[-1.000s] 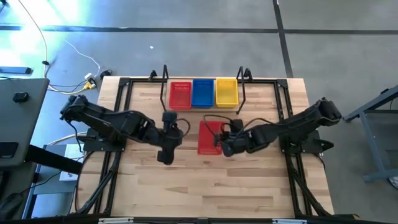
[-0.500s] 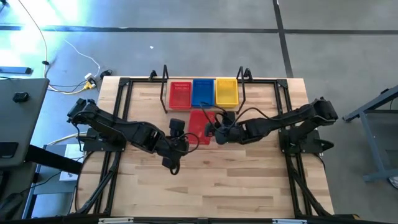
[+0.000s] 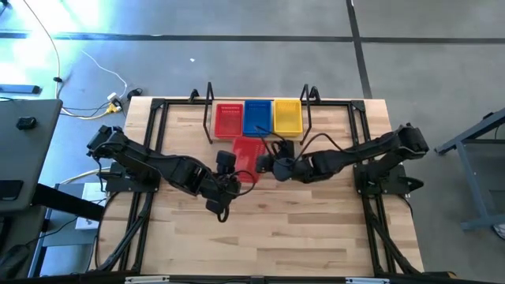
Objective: Stack baskets on shelf by color
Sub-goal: Stack the red bin on top of the red bin on the shelf
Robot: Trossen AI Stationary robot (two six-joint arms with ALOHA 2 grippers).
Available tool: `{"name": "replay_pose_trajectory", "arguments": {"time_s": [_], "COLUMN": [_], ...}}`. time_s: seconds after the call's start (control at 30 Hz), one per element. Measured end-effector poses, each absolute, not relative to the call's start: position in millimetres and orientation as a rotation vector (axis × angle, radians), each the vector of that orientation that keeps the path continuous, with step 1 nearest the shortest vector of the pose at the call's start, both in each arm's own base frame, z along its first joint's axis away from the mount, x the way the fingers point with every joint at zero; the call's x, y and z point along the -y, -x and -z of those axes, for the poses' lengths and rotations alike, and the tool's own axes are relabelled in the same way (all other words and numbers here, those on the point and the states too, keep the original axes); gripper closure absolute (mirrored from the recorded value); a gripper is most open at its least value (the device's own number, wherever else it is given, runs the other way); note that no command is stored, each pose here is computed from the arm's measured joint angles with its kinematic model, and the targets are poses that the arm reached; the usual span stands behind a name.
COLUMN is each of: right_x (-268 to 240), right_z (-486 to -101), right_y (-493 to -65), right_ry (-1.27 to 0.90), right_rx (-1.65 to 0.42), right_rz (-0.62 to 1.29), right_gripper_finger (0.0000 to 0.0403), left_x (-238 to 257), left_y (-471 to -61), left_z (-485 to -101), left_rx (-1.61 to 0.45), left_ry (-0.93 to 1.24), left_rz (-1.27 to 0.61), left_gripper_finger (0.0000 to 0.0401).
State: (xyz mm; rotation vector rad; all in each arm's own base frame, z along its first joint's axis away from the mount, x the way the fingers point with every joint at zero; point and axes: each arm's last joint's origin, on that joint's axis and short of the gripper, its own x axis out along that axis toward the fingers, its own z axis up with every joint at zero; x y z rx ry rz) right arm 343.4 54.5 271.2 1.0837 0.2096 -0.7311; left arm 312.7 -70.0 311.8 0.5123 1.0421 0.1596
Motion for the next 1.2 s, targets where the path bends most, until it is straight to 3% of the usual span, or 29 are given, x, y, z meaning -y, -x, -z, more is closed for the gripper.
{"name": "replay_pose_trajectory", "arguments": {"time_s": [0.3,0.53,0.83,0.97,1.2], "right_x": [-67,-68,-69,-69,-69], "right_z": [-288,-313,-315,-315,-318], "right_y": [-347,-349,-349,-349,-348], "right_ry": [-1.051,-0.969,-0.921,-0.911,-0.878], "right_rx": [-0.185,-0.188,-0.232,-0.228,-0.214], "right_rz": [0.641,0.633,0.613,0.614,0.619], "right_gripper_finger": [0.0403,0.0403,0.04,0.0377,0.0301], "left_x": [69,68,68,68,67], "left_y": [-310,-308,-308,-308,-304], "left_z": [-311,-310,-311,-311,-308], "left_rx": [-1.073,-1.085,-1.084,-1.087,-1.143], "left_ry": [-0.531,-0.545,-0.558,-0.574,-0.567], "left_rz": [-0.166,-0.191,-0.197,-0.186,-0.129], "left_gripper_finger": [0.0222,0.0289,0.0392,0.039,0.0397]}}
